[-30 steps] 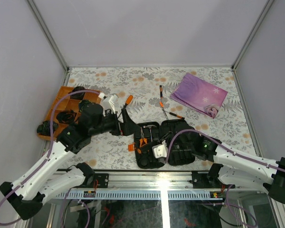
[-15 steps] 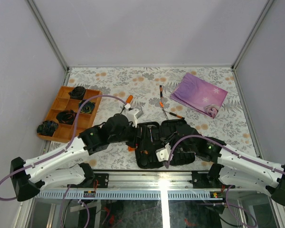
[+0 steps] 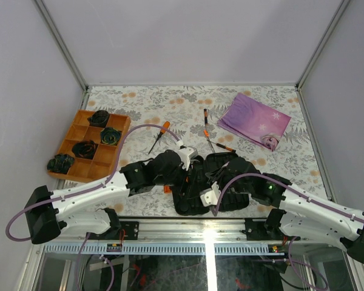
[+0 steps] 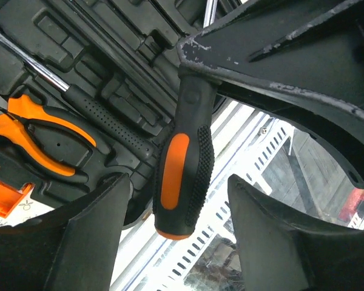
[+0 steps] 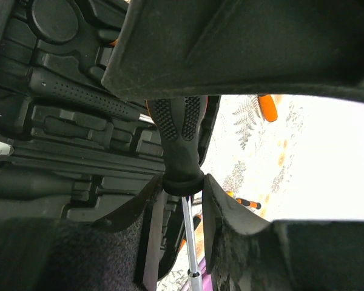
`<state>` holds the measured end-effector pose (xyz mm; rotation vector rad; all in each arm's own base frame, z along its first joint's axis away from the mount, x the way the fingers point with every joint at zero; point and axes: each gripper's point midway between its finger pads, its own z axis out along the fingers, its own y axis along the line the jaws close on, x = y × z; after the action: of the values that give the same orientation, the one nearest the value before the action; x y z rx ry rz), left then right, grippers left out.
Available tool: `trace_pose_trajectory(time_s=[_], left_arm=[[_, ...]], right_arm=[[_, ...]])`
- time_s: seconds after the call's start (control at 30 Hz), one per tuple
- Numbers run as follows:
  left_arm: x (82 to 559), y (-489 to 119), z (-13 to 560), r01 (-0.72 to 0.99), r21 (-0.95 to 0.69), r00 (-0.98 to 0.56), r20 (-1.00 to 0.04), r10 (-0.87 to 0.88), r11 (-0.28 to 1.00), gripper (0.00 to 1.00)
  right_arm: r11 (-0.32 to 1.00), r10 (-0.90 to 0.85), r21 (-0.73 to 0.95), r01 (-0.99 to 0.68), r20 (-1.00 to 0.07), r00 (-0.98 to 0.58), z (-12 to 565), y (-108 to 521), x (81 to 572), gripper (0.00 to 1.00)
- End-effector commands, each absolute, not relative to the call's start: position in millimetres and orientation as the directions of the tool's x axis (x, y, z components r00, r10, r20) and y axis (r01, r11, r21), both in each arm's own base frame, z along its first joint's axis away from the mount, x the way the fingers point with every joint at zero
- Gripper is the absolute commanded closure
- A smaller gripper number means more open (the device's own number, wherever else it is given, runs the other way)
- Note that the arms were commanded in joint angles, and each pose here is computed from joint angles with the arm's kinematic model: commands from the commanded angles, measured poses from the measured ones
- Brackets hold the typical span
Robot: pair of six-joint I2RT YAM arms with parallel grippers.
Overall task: Sort the tools into containers
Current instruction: Pick up the screwdriver from the center of the board.
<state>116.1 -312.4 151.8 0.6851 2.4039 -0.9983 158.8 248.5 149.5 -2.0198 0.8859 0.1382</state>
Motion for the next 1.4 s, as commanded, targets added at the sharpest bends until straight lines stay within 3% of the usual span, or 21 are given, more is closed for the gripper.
trace_pose_trajectory(time_s=[0.0,0.37,0.47,0.6,0.8,0.9,1.1,1.23,1.37], left_arm=[[120.4,-326.7,159.8,0.631,-0.528,-0.744,-0.618,0.253,0.568,0.4],[122.8,-329.7,157.4,0.628,-0.523,-0.746,-0.614,0.256,0.576,0.71],[124.5,-328.5,158.7,0.631,-0.519,-0.741,-0.623,0.25,0.577,0.88],[126.5,-326.9,159.8,0.633,-0.51,-0.735,-0.633,0.244,0.583,1.0],[134.2,-318.1,159.2,0.613,-0.482,-0.73,-0.649,0.215,0.626,1.0],[139.6,-312.3,159.3,0.593,-0.474,-0.731,-0.655,0.19,0.651,1.0],[150.9,-300.9,160.0,0.546,-0.488,-0.747,-0.652,0.131,0.681,1.0],[156.8,-292.8,159.8,0.518,-0.498,-0.754,-0.65,0.096,0.696,1.0],[163.9,-285.7,161.2,0.489,-0.508,-0.756,-0.653,0.054,0.709,1.0]], right_arm=[[-0.309,-0.457,-0.758,-0.575,-0.412,0.788,188.4,264.0,159.0,1.0],[-0.308,-0.424,-0.778,-0.548,-0.403,0.811,197.3,270.1,158.7,0.99],[-0.304,-0.422,-0.788,-0.536,-0.392,0.817,201.8,270.0,160.0,0.92],[-0.295,-0.409,-0.795,-0.531,-0.397,0.822,209.0,270.9,158.3,0.79],[-0.263,-0.409,-0.799,-0.54,-0.415,0.813,216.7,267.6,156.3,0.41],[-0.234,-0.406,-0.797,-0.557,-0.44,0.801,220.7,265.2,153.5,0.29],[-0.078,-0.375,-0.786,-0.613,-0.547,0.748,237.4,262.9,150.1,0.26],[0.126,-0.337,-0.737,-0.665,-0.662,0.67,258.3,256.7,154.8,0.25],[0.357,-0.248,-0.574,-0.737,-0.819,0.518,275.1,249.9,163.5,0.24]])
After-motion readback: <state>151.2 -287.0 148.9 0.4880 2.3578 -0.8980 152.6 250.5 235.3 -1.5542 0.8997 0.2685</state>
